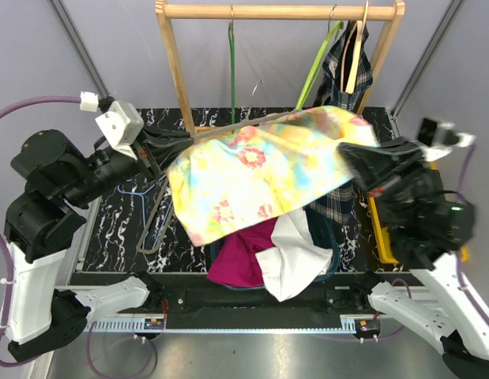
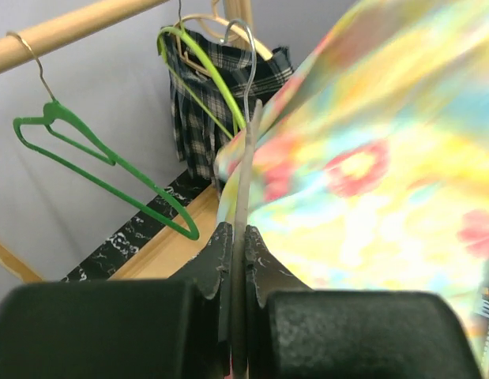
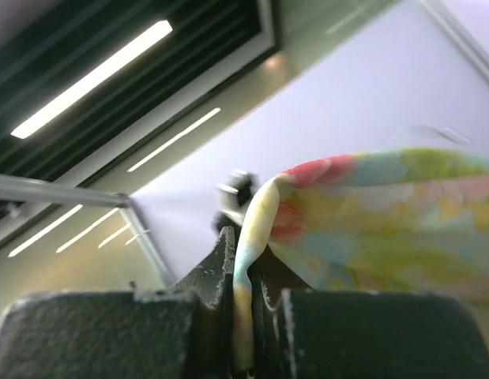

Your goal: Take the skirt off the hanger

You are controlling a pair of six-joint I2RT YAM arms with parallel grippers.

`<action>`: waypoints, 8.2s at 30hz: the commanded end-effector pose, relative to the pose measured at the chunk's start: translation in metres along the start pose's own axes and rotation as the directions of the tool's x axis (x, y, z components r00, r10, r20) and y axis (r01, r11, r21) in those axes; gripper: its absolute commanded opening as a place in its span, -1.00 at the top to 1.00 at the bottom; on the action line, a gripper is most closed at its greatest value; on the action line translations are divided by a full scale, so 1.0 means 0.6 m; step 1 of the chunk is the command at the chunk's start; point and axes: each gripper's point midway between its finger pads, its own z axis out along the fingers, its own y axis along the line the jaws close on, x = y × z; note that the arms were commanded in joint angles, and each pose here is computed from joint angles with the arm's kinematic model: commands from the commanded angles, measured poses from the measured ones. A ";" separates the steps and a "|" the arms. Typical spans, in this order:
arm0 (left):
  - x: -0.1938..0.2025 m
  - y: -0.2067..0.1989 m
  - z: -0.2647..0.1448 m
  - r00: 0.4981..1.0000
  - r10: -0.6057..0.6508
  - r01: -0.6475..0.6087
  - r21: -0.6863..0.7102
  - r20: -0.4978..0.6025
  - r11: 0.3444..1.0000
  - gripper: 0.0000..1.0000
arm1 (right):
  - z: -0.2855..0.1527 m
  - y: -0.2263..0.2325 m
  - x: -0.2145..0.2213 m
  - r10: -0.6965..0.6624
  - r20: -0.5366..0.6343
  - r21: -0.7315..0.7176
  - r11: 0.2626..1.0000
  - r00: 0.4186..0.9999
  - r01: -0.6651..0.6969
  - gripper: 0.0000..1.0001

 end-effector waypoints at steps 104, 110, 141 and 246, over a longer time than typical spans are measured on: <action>0.063 0.134 -0.074 0.980 0.199 -0.187 -0.400 -0.011 0.897 -0.98 | 0.010 -0.072 -0.137 -0.645 -0.320 0.581 0.445 0.693 0.682 -1.00; 0.062 0.130 -0.084 0.980 0.200 -0.185 -0.411 -0.005 0.893 -0.98 | 0.084 -0.148 -0.203 -0.762 -0.537 0.625 -0.070 0.363 0.777 -0.99; 0.093 0.120 -0.101 0.980 0.198 -0.181 -0.421 -0.004 0.889 -0.98 | 0.025 -0.434 -0.332 -0.581 -0.563 0.783 -0.147 0.588 0.604 -0.51; -0.153 -0.121 -0.042 0.959 -0.251 0.129 0.584 0.133 0.802 -0.97 | 0.008 0.151 -0.001 -0.371 -0.435 -0.020 0.915 0.821 0.403 1.00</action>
